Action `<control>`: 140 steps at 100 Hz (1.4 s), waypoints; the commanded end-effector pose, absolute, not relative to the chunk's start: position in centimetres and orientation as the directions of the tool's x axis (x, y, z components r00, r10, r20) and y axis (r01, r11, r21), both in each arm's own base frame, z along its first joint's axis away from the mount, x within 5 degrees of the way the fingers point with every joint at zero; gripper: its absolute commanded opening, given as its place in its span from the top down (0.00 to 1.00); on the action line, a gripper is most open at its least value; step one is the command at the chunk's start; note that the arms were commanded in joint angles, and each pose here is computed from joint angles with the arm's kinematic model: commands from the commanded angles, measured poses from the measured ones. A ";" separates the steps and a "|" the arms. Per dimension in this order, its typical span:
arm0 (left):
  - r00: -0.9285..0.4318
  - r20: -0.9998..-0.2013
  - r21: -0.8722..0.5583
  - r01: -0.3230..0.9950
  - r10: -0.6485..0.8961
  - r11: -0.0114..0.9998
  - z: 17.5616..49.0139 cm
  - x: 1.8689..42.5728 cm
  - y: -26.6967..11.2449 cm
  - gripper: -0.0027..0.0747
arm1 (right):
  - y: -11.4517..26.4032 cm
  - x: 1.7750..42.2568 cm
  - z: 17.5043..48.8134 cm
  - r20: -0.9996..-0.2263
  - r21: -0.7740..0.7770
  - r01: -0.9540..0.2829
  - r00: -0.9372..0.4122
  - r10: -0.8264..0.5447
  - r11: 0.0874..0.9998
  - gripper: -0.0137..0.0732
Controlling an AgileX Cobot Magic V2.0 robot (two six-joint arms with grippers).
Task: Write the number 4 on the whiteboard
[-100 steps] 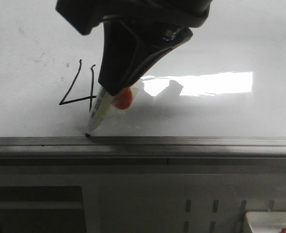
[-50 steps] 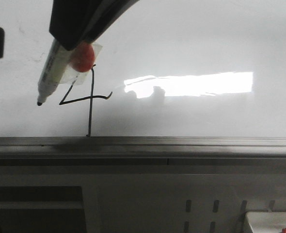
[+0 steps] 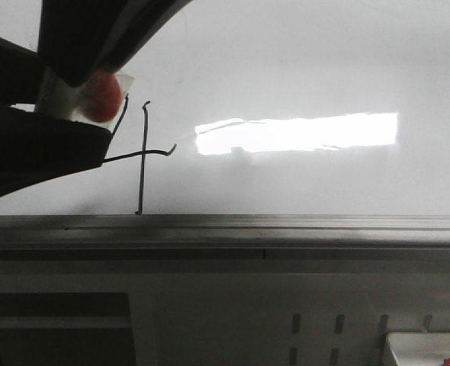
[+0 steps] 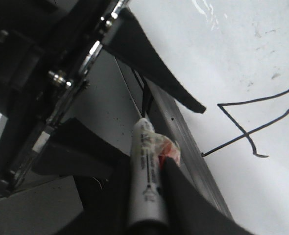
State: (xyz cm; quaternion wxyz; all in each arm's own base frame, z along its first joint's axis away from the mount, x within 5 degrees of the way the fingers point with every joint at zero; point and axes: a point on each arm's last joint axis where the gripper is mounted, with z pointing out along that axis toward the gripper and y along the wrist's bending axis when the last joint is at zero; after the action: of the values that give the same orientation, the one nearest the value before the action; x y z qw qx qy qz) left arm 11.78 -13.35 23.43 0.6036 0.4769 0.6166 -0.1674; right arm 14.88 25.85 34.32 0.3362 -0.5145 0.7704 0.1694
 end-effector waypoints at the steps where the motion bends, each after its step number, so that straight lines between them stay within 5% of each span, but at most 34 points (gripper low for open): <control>1: 0.231 -0.932 0.349 0.783 0.281 0.515 25.3 11.9 -13.9 0.54 | 25.5 14.7 36.8 -0.766 -0.111 -0.902 -0.189 -0.614 0.417 0.92; 19: 0.230 -0.931 0.349 0.783 0.283 0.515 25.2 11.9 -13.9 0.74 | 25.3 15.0 36.7 -0.759 -0.137 -0.897 -0.177 -0.626 0.420 0.92; 53: 0.209 -0.927 0.349 0.784 0.312 0.514 24.9 12.0 -13.8 0.78 | 25.2 15.0 36.7 -0.755 -0.139 -0.896 -0.179 -0.630 0.421 0.92; 75: 0.209 -0.927 0.349 0.784 0.312 0.514 24.9 12.0 -13.8 0.99 | 25.2 15.1 36.8 -0.760 -0.140 -0.896 -0.176 -0.625 0.422 0.91; 84: 0.209 -0.927 0.349 0.784 0.312 0.514 24.9 12.0 -13.8 0.99 | 25.2 15.1 36.8 -0.763 -0.143 -0.895 -0.172 -0.623 0.422 0.75; 102: 0.116 -0.960 0.250 0.770 0.257 0.588 25.0 12.4 -13.5 0.99 | 24.8 15.8 37.4 -0.772 -0.252 -0.866 -0.089 -0.630 0.432 0.14; 120: -0.308 -0.950 -0.225 0.555 -0.053 0.801 24.8 14.0 -12.0 0.99 | 22.1 16.9 39.5 -0.820 -0.267 -0.785 -0.120 -0.559 0.559 0.12; 140: -0.509 -0.856 -0.349 0.435 -0.093 0.830 25.4 15.4 -11.9 0.99 | 19.8 17.1 41.1 -0.860 -0.234 -0.738 -0.148 -0.489 0.633 0.18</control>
State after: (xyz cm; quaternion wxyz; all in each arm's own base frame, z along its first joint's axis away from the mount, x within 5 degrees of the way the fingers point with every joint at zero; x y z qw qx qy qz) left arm 14.25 -11.72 23.44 0.4816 0.1546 0.8254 -0.2506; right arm 17.35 20.83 38.22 0.4461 -0.4353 0.7752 0.1026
